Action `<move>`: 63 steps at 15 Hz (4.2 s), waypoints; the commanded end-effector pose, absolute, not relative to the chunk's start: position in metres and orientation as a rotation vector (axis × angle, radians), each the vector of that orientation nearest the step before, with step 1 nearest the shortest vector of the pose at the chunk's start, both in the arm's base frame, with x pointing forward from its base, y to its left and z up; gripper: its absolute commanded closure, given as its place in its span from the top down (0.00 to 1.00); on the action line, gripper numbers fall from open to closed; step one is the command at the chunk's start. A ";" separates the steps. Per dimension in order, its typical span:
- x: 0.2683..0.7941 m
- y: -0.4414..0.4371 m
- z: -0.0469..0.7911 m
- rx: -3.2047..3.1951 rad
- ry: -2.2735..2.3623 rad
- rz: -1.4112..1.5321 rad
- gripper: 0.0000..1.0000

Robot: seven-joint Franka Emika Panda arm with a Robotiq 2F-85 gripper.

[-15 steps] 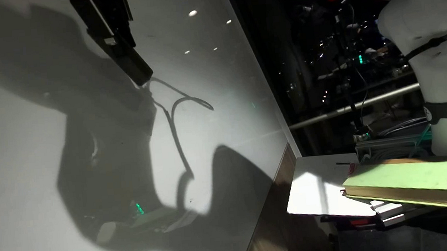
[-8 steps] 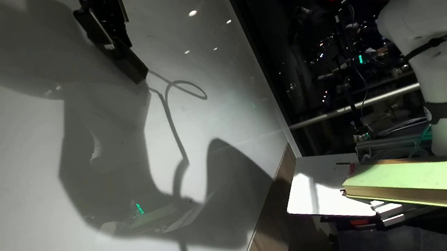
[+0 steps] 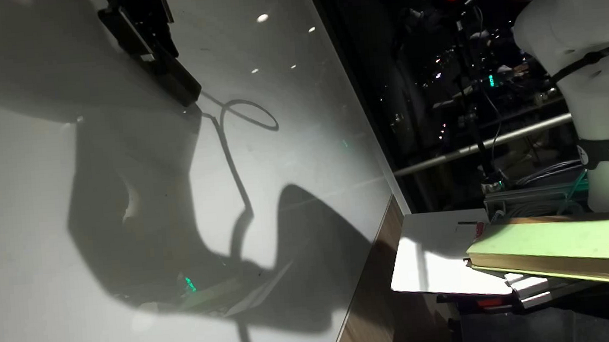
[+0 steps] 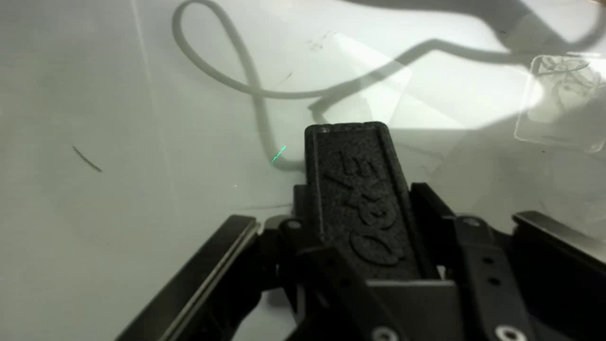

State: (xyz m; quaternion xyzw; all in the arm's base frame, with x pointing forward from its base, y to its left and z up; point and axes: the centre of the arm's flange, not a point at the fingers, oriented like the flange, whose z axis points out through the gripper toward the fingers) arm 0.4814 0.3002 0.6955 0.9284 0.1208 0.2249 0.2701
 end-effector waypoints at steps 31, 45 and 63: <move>0.498 0.300 0.697 2.431 0.091 0.600 0.29; 0.494 0.308 0.692 2.410 0.005 0.585 0.29; 0.493 0.308 0.693 2.426 0.019 0.589 0.29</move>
